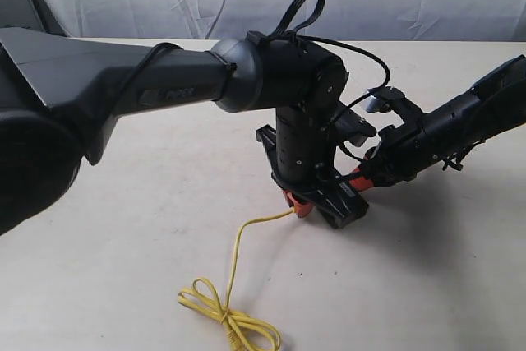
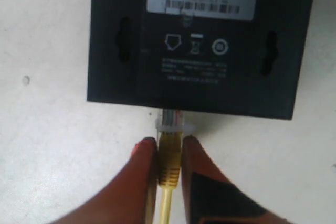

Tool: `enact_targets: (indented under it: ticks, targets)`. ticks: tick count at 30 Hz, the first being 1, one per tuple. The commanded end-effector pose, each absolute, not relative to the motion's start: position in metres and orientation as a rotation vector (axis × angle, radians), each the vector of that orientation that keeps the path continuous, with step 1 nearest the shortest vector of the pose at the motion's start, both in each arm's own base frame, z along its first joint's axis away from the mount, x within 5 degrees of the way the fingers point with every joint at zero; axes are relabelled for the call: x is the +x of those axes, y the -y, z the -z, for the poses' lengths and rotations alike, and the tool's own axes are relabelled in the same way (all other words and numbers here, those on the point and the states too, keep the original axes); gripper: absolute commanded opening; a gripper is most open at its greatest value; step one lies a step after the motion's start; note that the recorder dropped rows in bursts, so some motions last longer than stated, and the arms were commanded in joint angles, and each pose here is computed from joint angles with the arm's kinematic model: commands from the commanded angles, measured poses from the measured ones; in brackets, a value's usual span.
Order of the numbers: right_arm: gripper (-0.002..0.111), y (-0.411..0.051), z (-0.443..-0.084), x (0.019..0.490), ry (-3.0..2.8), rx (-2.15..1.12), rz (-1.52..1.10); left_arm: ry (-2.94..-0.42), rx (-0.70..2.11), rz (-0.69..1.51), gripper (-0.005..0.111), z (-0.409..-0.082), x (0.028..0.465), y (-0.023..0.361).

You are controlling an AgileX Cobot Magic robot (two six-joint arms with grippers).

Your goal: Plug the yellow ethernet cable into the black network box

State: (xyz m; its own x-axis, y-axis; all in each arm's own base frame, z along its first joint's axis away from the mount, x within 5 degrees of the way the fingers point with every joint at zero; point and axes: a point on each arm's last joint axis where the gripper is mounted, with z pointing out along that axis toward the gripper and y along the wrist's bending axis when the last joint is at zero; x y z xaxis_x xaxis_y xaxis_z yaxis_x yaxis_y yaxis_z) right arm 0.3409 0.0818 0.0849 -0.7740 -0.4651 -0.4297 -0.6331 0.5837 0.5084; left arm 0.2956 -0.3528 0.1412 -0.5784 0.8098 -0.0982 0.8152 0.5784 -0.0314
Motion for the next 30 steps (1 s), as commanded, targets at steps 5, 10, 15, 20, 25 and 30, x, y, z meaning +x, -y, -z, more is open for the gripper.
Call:
enact_targets:
  ticks: [5,10,15,20,25,30]
  targets:
    - [-0.001,-0.082,-0.085,0.34,-2.558,-0.931,-0.98,-2.726,1.368,0.134,0.0,-0.143,0.296,0.356]
    - [-0.001,-0.081,-0.085,0.34,-2.558,-0.93,-0.977,-2.744,1.356,0.135,0.0,-0.142,0.295,0.356]
    - [-0.001,-0.081,-0.085,0.34,-2.558,-0.93,-0.977,-2.797,1.356,0.107,0.0,-0.129,0.293,0.354]
    - [-0.001,-0.081,-0.085,0.34,-2.558,-0.93,-0.977,-2.786,1.349,0.118,0.0,-0.129,0.294,0.356]
    - [-0.001,-0.081,-0.085,0.34,-2.558,-0.93,-0.977,-2.779,1.352,0.11,0.0,-0.13,0.295,0.355]
    - [-0.001,-0.081,-0.085,0.34,-2.559,-0.927,-0.977,-2.768,1.349,0.109,0.0,-0.13,0.296,0.356]
